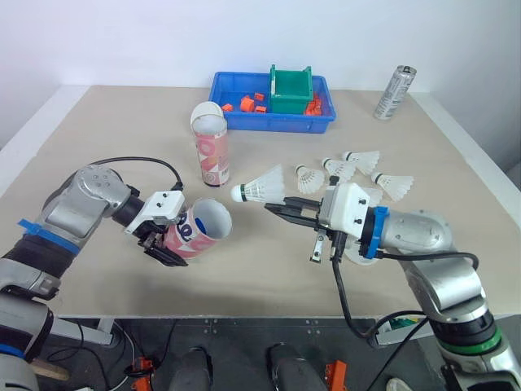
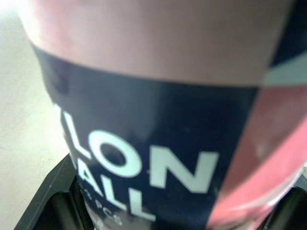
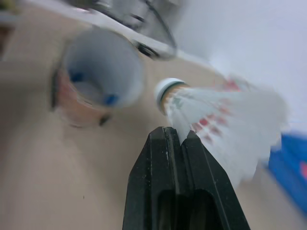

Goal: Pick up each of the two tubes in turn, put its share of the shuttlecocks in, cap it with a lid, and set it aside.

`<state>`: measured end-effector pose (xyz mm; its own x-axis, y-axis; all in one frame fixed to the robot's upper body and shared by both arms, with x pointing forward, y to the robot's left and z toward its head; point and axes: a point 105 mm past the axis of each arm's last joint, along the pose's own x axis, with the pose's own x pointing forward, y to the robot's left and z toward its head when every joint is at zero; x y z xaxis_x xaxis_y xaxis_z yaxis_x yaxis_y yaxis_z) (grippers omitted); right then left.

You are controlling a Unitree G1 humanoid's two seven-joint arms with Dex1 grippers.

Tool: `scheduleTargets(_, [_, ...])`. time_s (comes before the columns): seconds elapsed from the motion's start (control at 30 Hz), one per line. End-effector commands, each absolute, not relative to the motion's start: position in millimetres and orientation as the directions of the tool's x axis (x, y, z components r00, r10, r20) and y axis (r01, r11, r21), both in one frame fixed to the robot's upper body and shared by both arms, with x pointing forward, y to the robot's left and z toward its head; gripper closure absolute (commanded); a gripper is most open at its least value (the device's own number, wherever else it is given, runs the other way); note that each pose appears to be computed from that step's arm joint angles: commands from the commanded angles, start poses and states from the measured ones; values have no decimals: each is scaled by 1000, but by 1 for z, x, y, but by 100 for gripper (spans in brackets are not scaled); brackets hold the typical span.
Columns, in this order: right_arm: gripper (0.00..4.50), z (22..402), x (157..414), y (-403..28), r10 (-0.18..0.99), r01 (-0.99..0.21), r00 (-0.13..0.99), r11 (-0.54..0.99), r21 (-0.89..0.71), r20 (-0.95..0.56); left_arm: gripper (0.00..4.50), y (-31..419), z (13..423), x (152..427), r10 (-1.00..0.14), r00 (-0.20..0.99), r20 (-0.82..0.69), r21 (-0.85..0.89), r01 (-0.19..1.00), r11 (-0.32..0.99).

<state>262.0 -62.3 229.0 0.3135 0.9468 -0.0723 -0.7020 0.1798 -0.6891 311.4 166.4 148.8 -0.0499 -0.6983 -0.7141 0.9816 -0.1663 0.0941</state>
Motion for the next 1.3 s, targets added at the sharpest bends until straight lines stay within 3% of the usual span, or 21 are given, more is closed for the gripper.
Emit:
scheduleTargets(0.03, [446, 232, 255, -52, 964, -644, 232, 52, -763, -130, 93, 165, 154, 316, -697, -40, -716, 108, 980, -167])
scheduleTargets(0.3, [446, 221, 268, -33, 959, -599, 164, -89, -796, -230, 93, 162, 155, 316, -696, -47, -716, 106, 979, -175])
scheduleTargets(0.4, [359, 225, 268, -26, 961, -618, 127, -117, -777, -245, 93, 162, 155, 317, -697, -46, -716, 109, 978, -177])
scheduleTargets(0.5, [239, 235, 268, -25, 966, -626, 129, -96, -774, -224, 93, 162, 156, 317, -698, -45, -715, 111, 978, -176])
scheduleTargets(0.53, [178, 237, 270, -26, 966, -621, 143, -81, -780, -215, 93, 162, 155, 317, -698, -45, -714, 111, 978, -176])
scheduleTargets(0.6, [94, 240, 273, -37, 965, -683, 160, -45, -729, -209, 93, 161, 155, 316, -698, -47, -714, 110, 978, -179])
scheduleTargets(0.67, [94, 246, 273, -52, 968, -753, 176, 17, -657, -177, 93, 161, 154, 315, -699, -51, -714, 109, 977, -182])
scheduleTargets(0.73, [94, 254, 281, -78, 960, -811, 272, 188, -554, -72, 93, 161, 154, 314, -699, -54, -713, 107, 977, -184])
scheduleTargets(0.83, [94, 253, 299, -104, 889, -796, 454, 431, -426, 52, 93, 161, 153, 314, -698, -55, -714, 106, 977, -185])
scheduleTargets(0.9, [94, 238, 313, -118, 810, -749, 579, 574, -330, 93, 93, 161, 152, 313, -698, -55, -714, 105, 977, -185])
scheduleTargets(1.0, [94, 188, 339, -131, 613, -588, 788, 777, -224, 59, 93, 161, 151, 312, -699, -59, -712, 102, 977, -187])
scheduleTargets(1.1, [94, 163, 347, -129, 513, -494, 857, 842, -216, 38, 93, 160, 151, 311, -702, -60, -710, 104, 977, -188])
scheduleTargets(1.3, [94, 163, 376, -136, 351, -331, 932, 927, -177, 92, 93, 160, 151, 312, -707, -53, -705, 110, 977, -183])
